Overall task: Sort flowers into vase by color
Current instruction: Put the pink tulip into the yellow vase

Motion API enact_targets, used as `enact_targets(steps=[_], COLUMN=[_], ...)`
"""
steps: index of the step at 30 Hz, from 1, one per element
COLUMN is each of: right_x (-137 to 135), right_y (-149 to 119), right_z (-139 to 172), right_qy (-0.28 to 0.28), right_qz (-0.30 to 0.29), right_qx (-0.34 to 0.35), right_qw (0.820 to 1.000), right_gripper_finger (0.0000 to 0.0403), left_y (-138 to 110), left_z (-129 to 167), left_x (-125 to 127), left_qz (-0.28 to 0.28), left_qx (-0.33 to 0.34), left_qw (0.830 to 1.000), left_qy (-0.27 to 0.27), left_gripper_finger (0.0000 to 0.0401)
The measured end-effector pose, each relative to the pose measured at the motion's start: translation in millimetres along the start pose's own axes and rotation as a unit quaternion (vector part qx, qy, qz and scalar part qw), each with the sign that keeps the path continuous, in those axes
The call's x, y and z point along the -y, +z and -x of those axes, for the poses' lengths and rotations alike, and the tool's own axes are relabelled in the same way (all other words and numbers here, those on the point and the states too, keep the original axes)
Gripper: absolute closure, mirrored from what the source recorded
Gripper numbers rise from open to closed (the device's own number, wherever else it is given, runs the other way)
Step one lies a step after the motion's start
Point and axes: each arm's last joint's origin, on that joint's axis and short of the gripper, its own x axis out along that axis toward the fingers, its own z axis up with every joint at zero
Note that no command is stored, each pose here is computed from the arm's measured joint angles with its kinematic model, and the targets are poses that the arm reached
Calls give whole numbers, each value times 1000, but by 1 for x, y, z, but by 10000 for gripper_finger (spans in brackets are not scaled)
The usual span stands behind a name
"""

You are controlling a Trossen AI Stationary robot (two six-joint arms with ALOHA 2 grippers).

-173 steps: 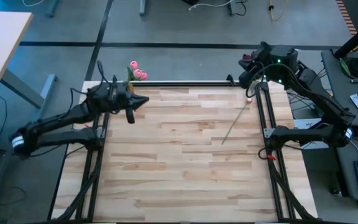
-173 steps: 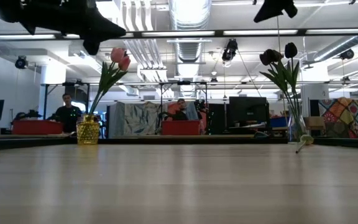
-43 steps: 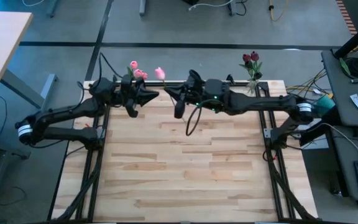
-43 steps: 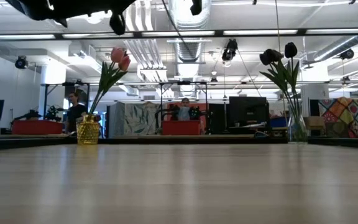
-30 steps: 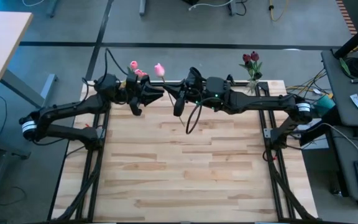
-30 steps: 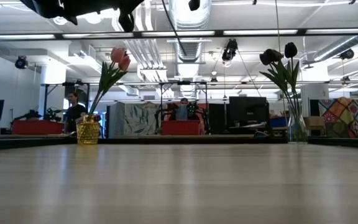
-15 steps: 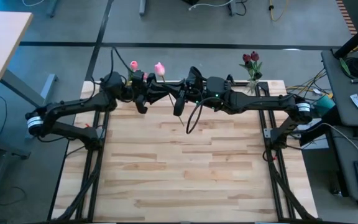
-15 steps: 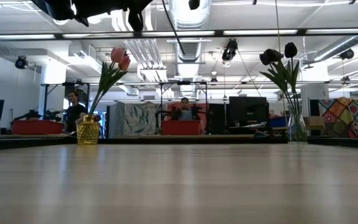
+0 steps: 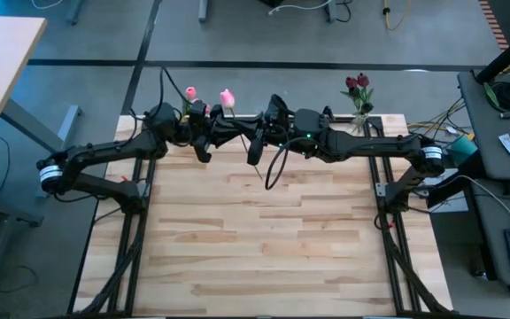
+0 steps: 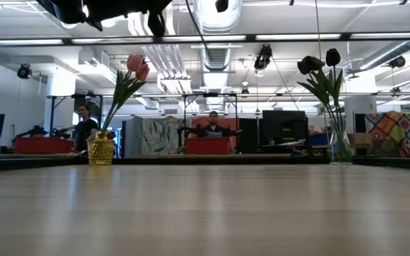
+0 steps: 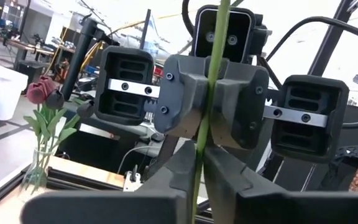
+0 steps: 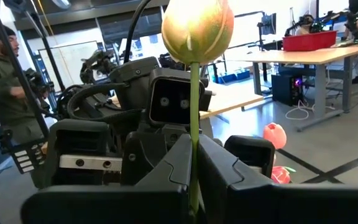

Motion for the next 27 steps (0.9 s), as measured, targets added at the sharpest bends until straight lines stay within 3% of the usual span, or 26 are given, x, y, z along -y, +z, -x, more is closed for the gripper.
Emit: enact_targets(steps=[7, 15, 21, 27], right_x=[0, 1, 2, 4], right_y=[-1, 0, 15, 25], right_z=[0, 2, 15, 30], right_qy=[-1, -3, -6, -33], right_qz=[-7, -17, 3, 44], right_qx=[-5, -12, -15, -33], right_qw=[1000, 1000, 1000, 998], right_gripper_finger=[361, 268, 230, 258], left_y=[0, 2, 11, 25], left_z=[0, 5, 25, 59], left_x=[0, -1, 8, 23], left_qz=[-7, -29, -76, -124], left_qx=[4, 0, -22, -27], left_qw=[1000, 999, 990, 967], left_qy=[10, 41, 116, 223], left_gripper_finger=[399, 400, 401, 401])
